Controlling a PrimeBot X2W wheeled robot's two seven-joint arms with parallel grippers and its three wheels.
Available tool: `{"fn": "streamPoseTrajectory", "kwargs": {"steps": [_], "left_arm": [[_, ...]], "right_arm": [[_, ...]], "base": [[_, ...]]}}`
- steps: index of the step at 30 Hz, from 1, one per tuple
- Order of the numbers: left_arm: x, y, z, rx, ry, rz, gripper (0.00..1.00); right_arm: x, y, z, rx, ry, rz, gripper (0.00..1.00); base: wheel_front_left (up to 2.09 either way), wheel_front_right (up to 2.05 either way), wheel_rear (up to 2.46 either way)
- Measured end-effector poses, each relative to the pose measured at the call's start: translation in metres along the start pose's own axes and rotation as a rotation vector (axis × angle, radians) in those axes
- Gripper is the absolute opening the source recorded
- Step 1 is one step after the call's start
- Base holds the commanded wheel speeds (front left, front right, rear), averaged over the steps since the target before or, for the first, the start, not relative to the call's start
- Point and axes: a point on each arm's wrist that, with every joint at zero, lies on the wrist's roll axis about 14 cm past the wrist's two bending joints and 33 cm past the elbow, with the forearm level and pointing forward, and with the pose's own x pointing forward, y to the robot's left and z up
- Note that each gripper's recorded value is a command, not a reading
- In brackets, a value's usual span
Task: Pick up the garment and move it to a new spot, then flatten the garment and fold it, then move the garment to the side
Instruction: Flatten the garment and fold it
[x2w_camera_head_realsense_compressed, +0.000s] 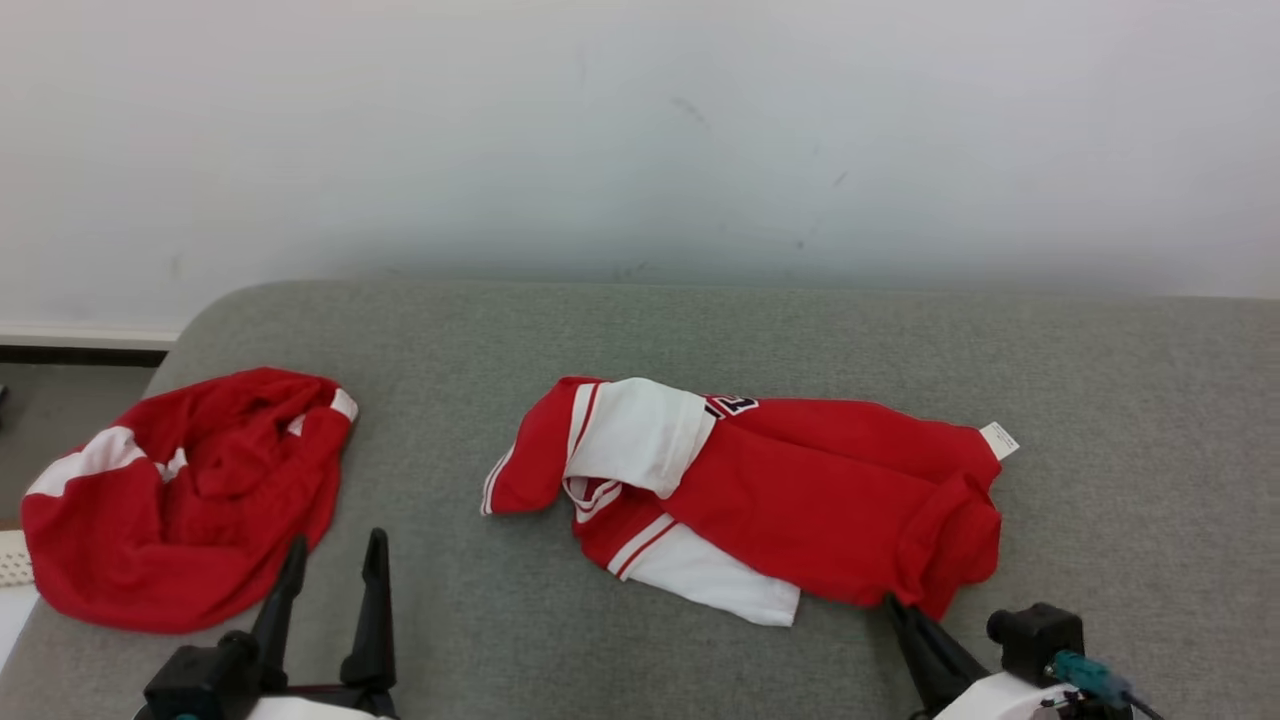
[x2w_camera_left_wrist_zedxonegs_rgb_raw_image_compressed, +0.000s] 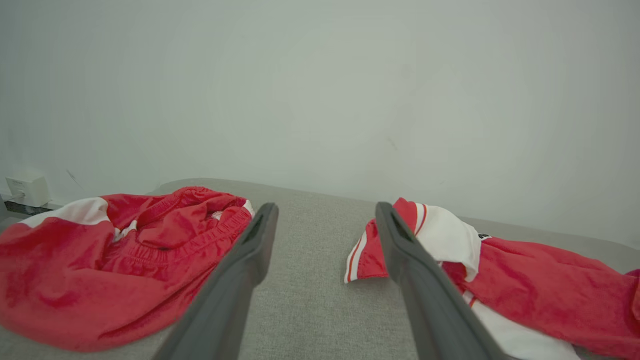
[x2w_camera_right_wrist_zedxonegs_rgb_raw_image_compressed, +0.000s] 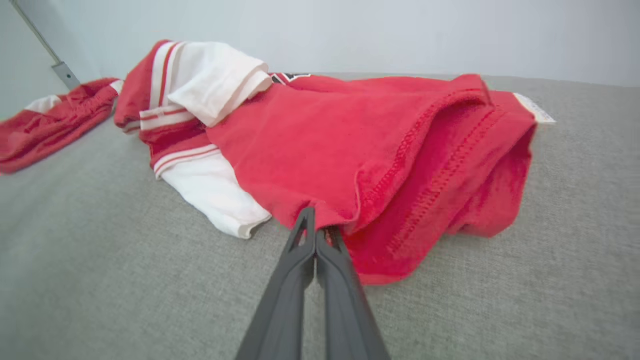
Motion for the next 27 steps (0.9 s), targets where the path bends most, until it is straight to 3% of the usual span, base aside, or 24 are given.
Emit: {"fn": "streamPoseTrajectory", "kwargs": {"steps": [3,11,20,27], "left_arm": [[0.004,-0.009,-0.001,-0.005,0.001,-0.026,1.0],[0.012,-0.029,-0.006,-0.015,0.011,-0.086,1.0],[0.021,-0.035,-0.023,-0.018,0.056,-0.106,1.0],[0.035,-0.037,-0.037,-0.02,0.088,-0.113,1.0]], "right_arm": [[-0.004,0.004,0.027,0.154,-0.1,0.005,0.0],[-0.047,-0.056,0.064,0.293,-0.187,-0.065,0.0],[-0.076,-0.134,0.071,0.23,-0.146,-0.213,0.0],[-0.063,-0.17,0.069,0.196,-0.108,-0.292,0.0]], "base": [[0.0,0.0,0.0],[0.0,0.0,0.0],[0.0,0.0,0.0],[0.0,0.0,0.0]]}}
